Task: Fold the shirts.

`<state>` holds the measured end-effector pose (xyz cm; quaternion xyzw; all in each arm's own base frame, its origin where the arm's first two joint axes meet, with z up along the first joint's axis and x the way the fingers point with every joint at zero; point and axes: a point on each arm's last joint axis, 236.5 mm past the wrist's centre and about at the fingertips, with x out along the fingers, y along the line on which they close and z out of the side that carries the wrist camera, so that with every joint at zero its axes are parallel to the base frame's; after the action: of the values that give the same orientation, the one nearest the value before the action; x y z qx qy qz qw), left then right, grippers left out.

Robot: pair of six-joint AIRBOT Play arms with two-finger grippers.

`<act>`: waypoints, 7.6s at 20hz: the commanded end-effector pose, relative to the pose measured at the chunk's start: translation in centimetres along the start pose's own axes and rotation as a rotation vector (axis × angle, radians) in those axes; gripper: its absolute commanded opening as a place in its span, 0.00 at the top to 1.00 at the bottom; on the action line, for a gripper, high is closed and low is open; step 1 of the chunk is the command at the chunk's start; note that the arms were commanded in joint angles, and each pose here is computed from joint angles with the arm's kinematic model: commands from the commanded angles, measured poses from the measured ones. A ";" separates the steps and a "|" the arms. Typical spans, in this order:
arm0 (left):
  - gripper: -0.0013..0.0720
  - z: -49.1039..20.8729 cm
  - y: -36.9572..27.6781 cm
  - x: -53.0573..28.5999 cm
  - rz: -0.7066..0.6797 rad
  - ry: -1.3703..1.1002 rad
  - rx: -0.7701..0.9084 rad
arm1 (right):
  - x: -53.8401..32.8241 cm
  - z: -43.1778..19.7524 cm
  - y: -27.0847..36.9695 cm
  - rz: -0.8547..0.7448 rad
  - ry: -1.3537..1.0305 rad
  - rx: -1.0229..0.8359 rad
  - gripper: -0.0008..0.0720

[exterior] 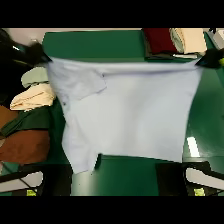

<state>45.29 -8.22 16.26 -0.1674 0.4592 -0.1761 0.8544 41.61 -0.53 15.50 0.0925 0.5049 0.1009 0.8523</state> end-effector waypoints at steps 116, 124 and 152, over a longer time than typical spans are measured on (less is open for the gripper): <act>0.95 -15.1 -9.5 15.5 -0.132 0.204 -0.046 | 19.9 -13.6 -2.2 0.452 0.402 0.304 0.58; 0.95 -18.2 -14.5 23.5 -0.164 0.307 0.025 | 9.6 -4.9 5.1 0.567 0.077 0.140 0.97; 0.95 3.7 -1.9 -5.6 0.154 -0.358 0.101 | 5.5 -11.6 49.0 0.966 0.059 -0.456 0.68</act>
<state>47.11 -13.32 17.43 -0.1364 0.3632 -0.1584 0.9079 31.84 41.19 20.12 0.1280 0.4143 0.5685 0.6992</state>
